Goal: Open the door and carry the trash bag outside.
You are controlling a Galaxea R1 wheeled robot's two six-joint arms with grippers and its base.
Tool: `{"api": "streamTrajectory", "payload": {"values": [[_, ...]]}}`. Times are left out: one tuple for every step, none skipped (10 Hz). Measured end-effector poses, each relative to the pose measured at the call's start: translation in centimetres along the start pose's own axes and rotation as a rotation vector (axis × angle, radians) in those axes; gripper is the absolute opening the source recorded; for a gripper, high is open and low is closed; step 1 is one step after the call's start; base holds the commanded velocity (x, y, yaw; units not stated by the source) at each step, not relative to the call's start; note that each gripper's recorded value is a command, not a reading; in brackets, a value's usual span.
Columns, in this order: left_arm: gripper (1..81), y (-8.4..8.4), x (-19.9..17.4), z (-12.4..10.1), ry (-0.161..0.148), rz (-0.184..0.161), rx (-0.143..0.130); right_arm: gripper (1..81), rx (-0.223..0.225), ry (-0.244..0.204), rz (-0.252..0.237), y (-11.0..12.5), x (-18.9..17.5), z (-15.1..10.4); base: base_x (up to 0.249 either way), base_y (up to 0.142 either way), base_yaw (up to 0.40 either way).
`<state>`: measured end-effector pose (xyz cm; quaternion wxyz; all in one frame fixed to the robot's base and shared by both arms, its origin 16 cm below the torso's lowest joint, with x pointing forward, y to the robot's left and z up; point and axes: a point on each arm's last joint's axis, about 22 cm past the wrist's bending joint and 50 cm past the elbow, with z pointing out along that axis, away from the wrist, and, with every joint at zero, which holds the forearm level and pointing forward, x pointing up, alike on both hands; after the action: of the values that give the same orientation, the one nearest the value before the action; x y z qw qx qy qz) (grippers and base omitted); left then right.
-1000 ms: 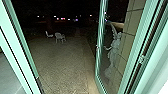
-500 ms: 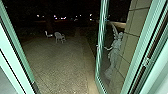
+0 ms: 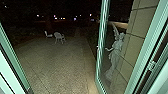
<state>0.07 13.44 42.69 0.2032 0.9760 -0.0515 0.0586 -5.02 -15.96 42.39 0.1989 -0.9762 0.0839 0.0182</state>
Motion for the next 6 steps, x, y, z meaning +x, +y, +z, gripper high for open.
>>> {"api": "streamTrajectory", "payload": {"values": [[1.0, -0.03, -0.05, -0.02, -0.001, 0.0, 0.0, 81.1, 0.0, 0.0, 0.0, -0.01, 0.06, 0.0, 0.098, 0.0, 0.0], [1.0, 0.01, -0.07, -0.01, -0.001, 0.0, 0.0, 81.1, 0.0, -0.001, 0.0, 0.02, -0.11, 0.0, 0.097, 0.0, 0.0], [1.0, 0.01, -0.06, -0.01, 0.0, 0.001, 0.0, 81.1, -0.001, -0.003, 0.001, 0.04, -0.27, -0.01, 0.098, 0.0, 0.0], [1.0, -0.04, 0.01, -0.01, 0.0, 0.0, 0.0, 81.1, 0.0, -0.003, 0.001, -0.04, -0.23, 0.01, 0.098, 0.0, 0.0], [1.0, 0.02, 0.13, 0.03, 0.0, 0.001, -0.001, 81.1, 0.004, 0.0, 0.0, -0.3, 0.05, 0.08, 0.098, 0.0, 0.0], [1.0, 0.22, -0.04, 0.05, 0.002, 0.0, -0.002, 81.1, 0.001, -0.003, 0.001, -0.12, -0.37, 0.05, 0.097, 0.0, 0.0]]}}
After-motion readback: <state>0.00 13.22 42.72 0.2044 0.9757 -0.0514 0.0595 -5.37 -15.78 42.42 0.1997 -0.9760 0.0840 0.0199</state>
